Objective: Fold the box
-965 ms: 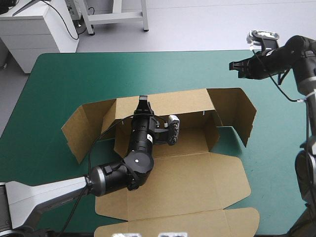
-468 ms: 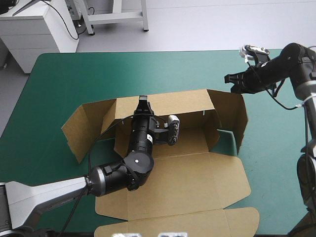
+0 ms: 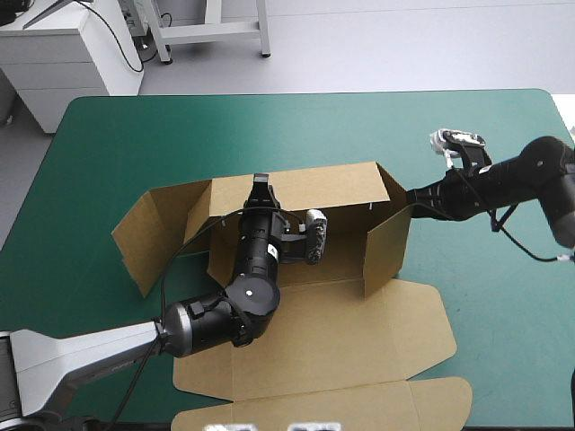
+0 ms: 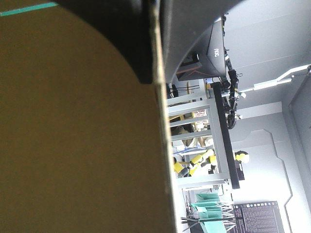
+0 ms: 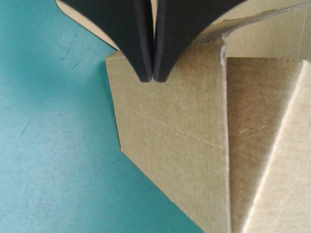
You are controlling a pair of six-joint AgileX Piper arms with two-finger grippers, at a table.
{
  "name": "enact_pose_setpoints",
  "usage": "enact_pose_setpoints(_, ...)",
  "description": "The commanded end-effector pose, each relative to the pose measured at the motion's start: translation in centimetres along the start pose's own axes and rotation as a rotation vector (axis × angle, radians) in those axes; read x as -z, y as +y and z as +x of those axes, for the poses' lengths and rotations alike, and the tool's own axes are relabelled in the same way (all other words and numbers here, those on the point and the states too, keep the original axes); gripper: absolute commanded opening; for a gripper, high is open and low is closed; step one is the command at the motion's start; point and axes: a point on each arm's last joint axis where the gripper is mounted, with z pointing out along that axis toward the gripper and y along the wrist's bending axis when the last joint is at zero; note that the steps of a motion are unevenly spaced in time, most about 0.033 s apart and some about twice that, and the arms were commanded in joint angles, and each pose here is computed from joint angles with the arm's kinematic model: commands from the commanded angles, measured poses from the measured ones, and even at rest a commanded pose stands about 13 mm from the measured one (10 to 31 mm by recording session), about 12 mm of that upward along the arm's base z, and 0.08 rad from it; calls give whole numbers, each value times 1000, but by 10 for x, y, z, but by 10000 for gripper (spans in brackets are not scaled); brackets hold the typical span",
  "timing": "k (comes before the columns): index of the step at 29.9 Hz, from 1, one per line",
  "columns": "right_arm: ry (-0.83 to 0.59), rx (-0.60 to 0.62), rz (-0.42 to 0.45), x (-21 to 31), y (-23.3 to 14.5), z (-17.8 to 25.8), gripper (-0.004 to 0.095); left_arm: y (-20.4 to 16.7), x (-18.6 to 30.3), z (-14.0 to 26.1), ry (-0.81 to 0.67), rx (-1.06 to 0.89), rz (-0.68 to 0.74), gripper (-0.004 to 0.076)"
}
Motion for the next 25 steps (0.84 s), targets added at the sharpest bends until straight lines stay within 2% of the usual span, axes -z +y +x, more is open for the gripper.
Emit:
enact_pose_setpoints(1,-198,80,-41,9,12,12,-14,16,8,2,-18,21,-53,-8)
enact_pose_setpoints(8,-306,263,-81,-8,11,47,-13,16,8,2,-18,21,-53,-8)
enact_pose_setpoints(11,-291,341,-95,-9,13,49,3,16,8,2,-18,21,-53,-8)
enact_pose_setpoints(13,-265,395,-99,-9,13,52,59,16,8,2,-18,21,-53,-8)
enact_pose_setpoints(17,-228,463,-103,-10,14,56,302,16,8,2,-18,24,-53,-8)
enact_pose_setpoints(22,-208,491,-128,-15,13,56,671,16,8,2,-17,16,-53,-8)
enact_pose_setpoints(25,-183,498,-130,-22,8,56,729,16,8,2,-17,16,-53,-8)
